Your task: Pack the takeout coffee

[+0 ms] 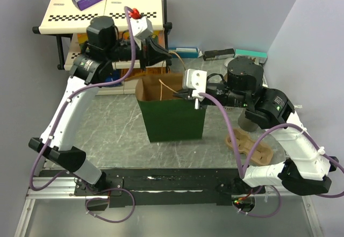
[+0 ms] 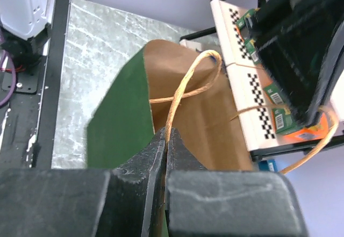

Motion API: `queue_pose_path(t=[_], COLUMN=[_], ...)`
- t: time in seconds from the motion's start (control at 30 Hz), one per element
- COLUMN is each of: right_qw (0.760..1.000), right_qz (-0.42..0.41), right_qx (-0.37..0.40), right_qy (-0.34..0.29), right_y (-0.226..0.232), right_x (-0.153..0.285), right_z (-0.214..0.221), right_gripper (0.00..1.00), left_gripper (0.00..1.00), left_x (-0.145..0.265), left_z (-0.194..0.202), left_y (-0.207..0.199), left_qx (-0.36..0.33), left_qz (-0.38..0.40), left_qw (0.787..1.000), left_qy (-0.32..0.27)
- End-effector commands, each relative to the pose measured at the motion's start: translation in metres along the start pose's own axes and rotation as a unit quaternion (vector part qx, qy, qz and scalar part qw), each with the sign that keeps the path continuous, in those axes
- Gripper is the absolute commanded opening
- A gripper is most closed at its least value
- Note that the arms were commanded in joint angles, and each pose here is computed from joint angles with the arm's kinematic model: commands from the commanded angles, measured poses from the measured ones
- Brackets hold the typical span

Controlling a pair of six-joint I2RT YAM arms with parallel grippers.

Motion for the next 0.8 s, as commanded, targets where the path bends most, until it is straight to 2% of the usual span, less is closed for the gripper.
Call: queue_pose_path(t=[0.0, 0.23, 0.6, 0.77], right_qw=[0.999, 0.996, 0.997, 0.999], right_qz=[0.021, 0.04, 0.033, 0.015], right_qx=[0.032, 0.056, 0.046, 0.023], right_qy=[-0.036, -0.051, -0.044, -0.019], right_y=[-0.009, -0.015, -0.01, 0.0], right_x=[0.002, 0.004, -0.002, -0.007], right_z=[-0.024, -0.032, -0.02, 0.002], right_gripper=[0.0, 0.0, 0.0, 0.0], left_gripper=[0.01, 0.01, 0.01, 0.01], left_x=[0.01, 0.015, 0.017, 0.015], left_z=[-0.034, -0.046, -0.028, -0.011], left_y=[0.001, 0.005, 0.001, -0.002], left_qx=[-0.035, -0.062, -0.06, -0.046], left_qz=[-0.023, -0.041, -0.041, -0.036], left_qw=[0.999, 0.997, 0.997, 0.998], left_qy=[-0.028, -0.032, -0.005, 0.01])
Point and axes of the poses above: each gripper's point midway between its finger pads, its own x axis back along the fingers, its own y axis along the line the jaws close on, z = x × y, the point moved 5 cm from there along x, back along the fingers, and after that the axes turned 10 degrees about -x, right-handed, at the moved point
